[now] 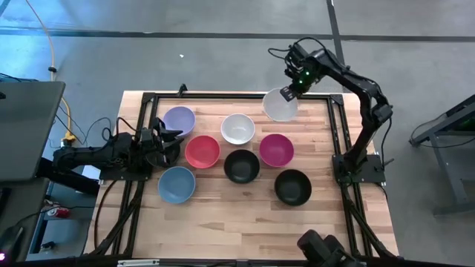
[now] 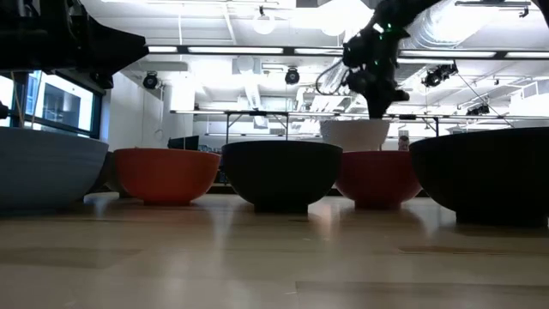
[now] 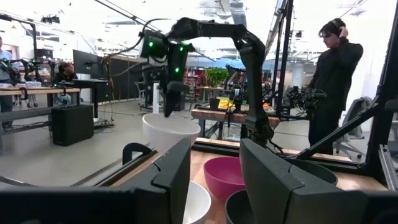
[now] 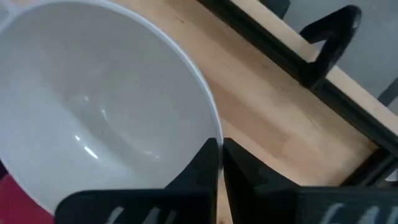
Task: Nest bowls inside each other
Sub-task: Stack the right white bowl on top of the middle black bowl
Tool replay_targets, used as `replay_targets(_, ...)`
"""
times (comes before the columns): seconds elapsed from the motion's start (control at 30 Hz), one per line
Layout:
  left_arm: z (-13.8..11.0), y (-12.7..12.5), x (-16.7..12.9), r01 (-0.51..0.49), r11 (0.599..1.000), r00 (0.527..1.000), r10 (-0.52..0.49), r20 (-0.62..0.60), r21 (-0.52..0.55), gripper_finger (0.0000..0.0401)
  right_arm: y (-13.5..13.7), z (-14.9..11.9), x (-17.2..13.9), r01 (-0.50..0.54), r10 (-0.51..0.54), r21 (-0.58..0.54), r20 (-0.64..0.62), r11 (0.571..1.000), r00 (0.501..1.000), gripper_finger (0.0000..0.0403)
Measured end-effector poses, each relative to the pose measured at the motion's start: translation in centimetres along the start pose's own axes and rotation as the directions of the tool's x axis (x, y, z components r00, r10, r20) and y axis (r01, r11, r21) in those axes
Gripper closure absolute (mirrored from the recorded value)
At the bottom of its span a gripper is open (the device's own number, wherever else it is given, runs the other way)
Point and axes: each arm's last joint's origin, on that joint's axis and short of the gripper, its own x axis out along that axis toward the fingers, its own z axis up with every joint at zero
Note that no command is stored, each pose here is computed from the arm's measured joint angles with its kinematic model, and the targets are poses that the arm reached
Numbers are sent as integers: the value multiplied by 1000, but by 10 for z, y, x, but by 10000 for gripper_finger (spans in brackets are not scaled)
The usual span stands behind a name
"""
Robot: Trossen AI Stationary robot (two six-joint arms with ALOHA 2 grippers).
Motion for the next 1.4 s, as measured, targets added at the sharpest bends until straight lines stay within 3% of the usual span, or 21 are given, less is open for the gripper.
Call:
replay_targets(0.53,0,0,0,0,1000,1000,0,0,-9,274,109,-27,-4,-151,142,-107,-91,983,986,403)
replay_targets(0.87,0,0,0,1,1000,1000,-1,0,-16,274,173,-48,-2,-252,244,-162,-65,954,968,403)
replay_targets(1.13,0,-1,0,27,999,1000,-27,0,-34,274,206,-52,27,-275,255,-184,-126,944,959,403)
replay_targets(1.4,0,-1,0,37,998,999,-37,0,-42,274,218,-50,53,-268,238,-193,-168,944,957,403)
